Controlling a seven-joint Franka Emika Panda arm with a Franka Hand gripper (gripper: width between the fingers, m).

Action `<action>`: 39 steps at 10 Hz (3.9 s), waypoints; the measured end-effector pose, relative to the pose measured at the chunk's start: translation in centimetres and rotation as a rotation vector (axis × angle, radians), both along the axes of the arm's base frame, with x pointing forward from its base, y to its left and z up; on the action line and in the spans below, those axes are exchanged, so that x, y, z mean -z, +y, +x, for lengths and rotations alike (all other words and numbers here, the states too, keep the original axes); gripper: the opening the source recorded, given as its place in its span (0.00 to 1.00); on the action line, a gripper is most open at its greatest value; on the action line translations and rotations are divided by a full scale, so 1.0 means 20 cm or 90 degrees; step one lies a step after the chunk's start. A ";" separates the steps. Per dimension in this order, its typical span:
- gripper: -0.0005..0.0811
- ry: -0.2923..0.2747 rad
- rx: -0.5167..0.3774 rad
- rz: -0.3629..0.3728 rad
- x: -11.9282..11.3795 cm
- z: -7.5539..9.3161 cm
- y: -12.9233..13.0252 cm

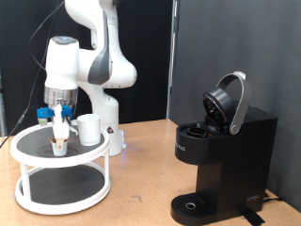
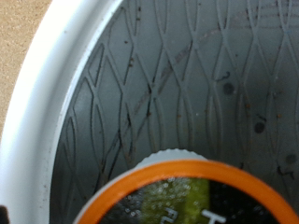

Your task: Make a cup of coffee with the keurig machine

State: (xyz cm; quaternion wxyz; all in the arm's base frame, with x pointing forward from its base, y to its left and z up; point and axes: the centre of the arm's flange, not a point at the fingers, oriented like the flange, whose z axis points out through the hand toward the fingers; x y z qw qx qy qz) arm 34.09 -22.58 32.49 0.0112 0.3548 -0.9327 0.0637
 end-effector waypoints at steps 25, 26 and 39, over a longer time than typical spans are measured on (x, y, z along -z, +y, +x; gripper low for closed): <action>0.48 -0.108 0.071 0.219 -0.58 0.29 0.13; 0.48 -0.112 0.079 0.220 -0.60 0.34 0.18; 0.48 -0.172 0.076 0.379 -0.76 0.66 0.60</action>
